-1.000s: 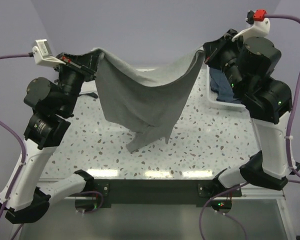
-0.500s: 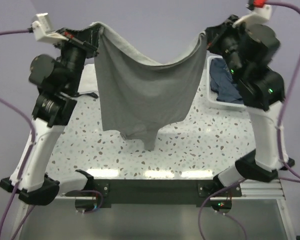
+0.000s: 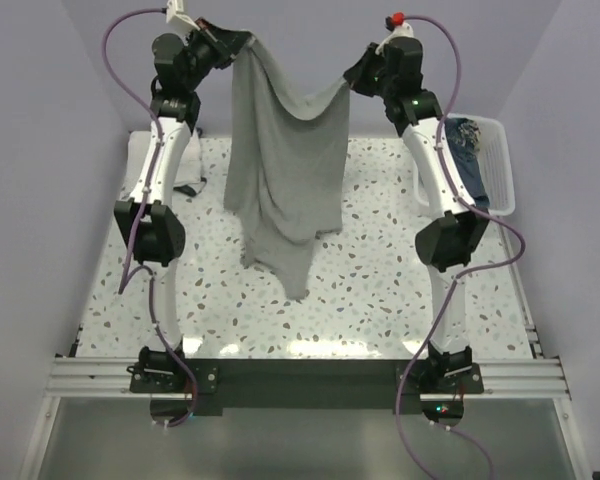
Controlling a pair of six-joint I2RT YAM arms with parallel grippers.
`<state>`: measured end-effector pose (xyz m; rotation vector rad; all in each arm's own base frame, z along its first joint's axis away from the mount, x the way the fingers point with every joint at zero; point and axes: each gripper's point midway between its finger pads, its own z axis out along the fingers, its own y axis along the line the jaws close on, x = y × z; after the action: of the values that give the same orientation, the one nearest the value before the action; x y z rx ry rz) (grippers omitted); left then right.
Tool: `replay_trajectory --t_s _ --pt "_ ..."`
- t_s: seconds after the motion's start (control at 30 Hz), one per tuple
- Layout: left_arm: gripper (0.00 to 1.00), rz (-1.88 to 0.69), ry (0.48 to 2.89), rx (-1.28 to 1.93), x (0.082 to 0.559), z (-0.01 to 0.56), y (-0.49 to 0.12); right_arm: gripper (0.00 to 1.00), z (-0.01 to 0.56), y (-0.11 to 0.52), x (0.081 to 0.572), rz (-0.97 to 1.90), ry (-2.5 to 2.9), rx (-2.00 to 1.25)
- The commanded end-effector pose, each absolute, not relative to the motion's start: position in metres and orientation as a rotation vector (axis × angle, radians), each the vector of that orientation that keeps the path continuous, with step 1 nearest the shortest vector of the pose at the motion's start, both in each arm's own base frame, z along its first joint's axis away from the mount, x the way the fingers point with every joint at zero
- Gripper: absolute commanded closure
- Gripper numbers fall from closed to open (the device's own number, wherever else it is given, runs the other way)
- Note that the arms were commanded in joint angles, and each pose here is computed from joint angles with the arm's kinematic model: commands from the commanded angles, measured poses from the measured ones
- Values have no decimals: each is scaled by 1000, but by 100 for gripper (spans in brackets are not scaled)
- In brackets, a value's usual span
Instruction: Fold and stack the tank tops
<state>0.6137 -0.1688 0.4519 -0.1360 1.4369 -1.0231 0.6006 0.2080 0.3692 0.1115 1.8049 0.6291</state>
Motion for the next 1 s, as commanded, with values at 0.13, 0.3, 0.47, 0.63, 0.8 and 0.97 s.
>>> replay_trajectory --t_s 0.13,0.3,0.47,0.63,0.8,0.97 --pt "100 -989 762 229 465 671 -127 100 657 155 483 659 1006 38" --pt "100 -1045 749 234 448 678 -90 100 680 132 442 584 962 48" --pt "100 -1186 869 199 459 609 -97 100 581 141 473 561 1229 70" --pt "100 -1328 1092 15 435 483 -118 100 436 140 462 569 1557 159" --pt "100 -1362 1471 -336 373 307 -139 100 275 139 405 611 1930 282" --pt "100 -1133 1826 -460 308 193 -138 100 150 117 310 563 2221 443"
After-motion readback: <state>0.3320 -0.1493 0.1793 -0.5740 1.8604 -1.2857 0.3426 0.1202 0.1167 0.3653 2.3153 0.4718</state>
